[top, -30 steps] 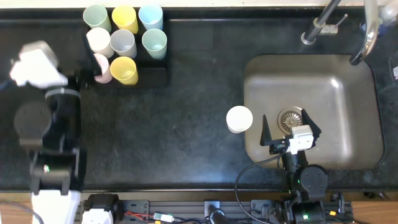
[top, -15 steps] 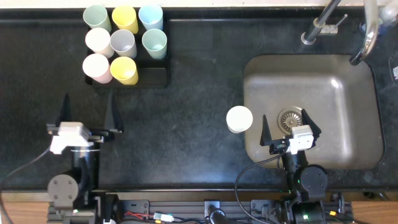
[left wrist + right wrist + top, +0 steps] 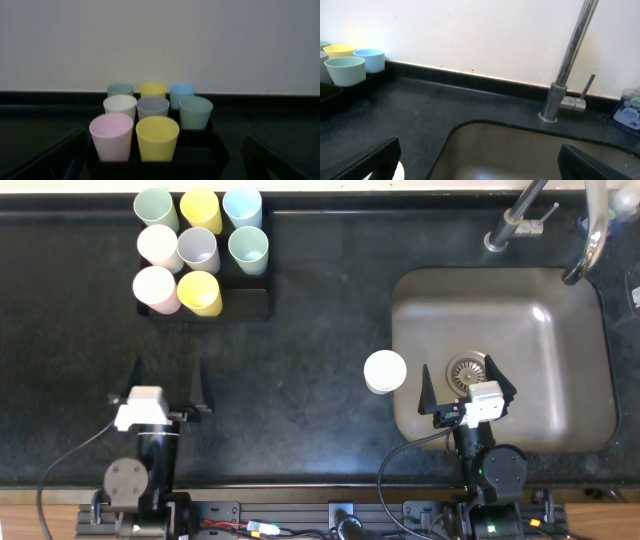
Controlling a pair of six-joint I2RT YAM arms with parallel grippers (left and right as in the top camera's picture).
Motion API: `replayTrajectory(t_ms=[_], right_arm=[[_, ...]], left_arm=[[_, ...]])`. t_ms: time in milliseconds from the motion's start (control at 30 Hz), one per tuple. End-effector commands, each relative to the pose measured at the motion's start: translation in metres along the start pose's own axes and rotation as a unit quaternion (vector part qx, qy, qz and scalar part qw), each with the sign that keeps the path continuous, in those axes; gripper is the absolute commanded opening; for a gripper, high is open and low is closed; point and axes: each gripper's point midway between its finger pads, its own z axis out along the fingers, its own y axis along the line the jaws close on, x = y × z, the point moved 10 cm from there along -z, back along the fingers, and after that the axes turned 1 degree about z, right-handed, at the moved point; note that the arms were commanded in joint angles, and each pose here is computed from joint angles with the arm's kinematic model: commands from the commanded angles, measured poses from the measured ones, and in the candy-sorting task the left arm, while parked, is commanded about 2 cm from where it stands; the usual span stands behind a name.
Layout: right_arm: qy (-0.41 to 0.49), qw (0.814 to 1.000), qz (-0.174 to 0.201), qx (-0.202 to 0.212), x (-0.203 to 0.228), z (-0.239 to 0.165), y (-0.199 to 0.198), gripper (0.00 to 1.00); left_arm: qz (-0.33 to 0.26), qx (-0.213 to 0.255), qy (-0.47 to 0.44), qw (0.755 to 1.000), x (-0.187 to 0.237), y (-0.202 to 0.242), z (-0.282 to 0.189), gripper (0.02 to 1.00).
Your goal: Store Cups
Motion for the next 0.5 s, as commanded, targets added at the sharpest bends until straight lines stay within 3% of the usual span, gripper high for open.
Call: replayTrajectory(t_ms=[33, 500], right_arm=[[-0.001, 1.0, 0.0, -0.001, 0.0029, 0.0002, 0.0007, 0.998], [-0.001, 1.0, 0.0, -0.001, 0.0029, 0.0002, 0.0008, 0.998]], left_arm=[[0.01, 0.013, 0.066, 0.998, 0.0214, -0.0025, -0.0017, 1.0], [0.01, 0.011, 0.073, 0.997, 0.0234, -0.0021, -0.0019, 1.0]])
